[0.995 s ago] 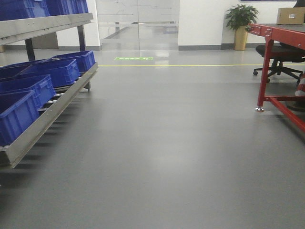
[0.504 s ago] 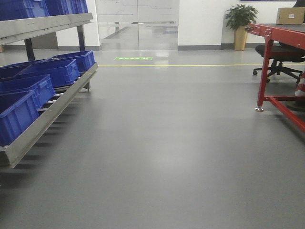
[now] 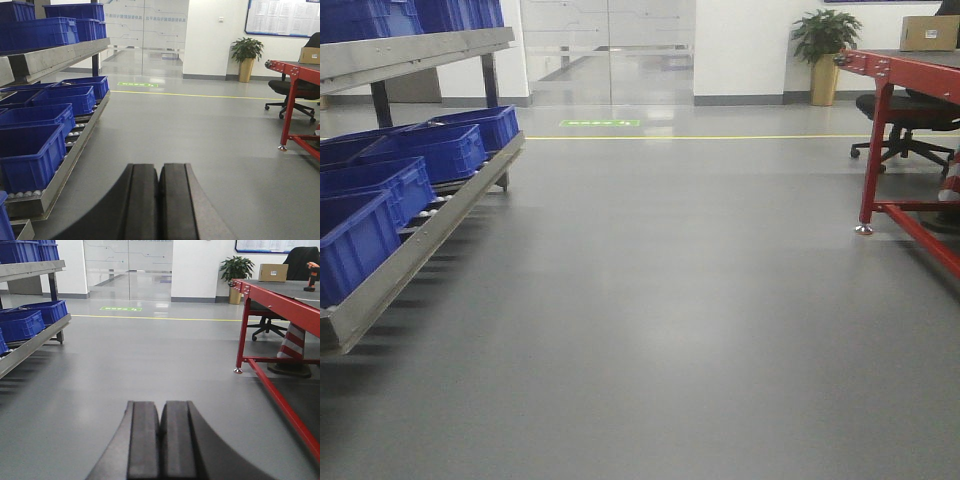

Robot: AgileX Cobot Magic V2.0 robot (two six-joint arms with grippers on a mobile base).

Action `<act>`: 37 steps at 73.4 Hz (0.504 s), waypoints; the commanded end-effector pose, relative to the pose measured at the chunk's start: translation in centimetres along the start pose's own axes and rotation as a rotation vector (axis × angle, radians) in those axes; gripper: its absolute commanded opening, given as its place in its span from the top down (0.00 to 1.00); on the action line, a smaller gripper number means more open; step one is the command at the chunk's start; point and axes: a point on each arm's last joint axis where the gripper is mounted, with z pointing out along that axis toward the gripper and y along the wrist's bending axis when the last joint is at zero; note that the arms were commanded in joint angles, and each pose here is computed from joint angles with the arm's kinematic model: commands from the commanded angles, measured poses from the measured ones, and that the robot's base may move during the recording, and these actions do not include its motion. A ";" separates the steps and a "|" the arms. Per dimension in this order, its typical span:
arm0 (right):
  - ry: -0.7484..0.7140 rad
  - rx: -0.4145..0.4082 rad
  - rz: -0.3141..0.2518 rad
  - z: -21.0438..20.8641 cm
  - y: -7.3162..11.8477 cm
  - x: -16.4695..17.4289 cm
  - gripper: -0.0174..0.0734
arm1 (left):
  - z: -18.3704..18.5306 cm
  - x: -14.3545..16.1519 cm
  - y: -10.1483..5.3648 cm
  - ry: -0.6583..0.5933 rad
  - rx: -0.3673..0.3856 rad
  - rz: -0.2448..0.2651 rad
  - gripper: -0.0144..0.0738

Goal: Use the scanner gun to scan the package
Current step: 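Drive the base forward along the aisle past the blue bins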

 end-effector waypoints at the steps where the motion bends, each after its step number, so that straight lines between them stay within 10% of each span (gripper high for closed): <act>1: -0.017 -0.001 -0.012 0.0 0.0 -0.2 0.99 | 0.0 -0.2 0.0 -0.019 0.006 -0.004 0.96; 37: -0.017 -0.001 -0.012 0.0 0.0 -0.2 0.99 | 0.0 -0.2 0.0 -0.019 0.006 -0.004 0.96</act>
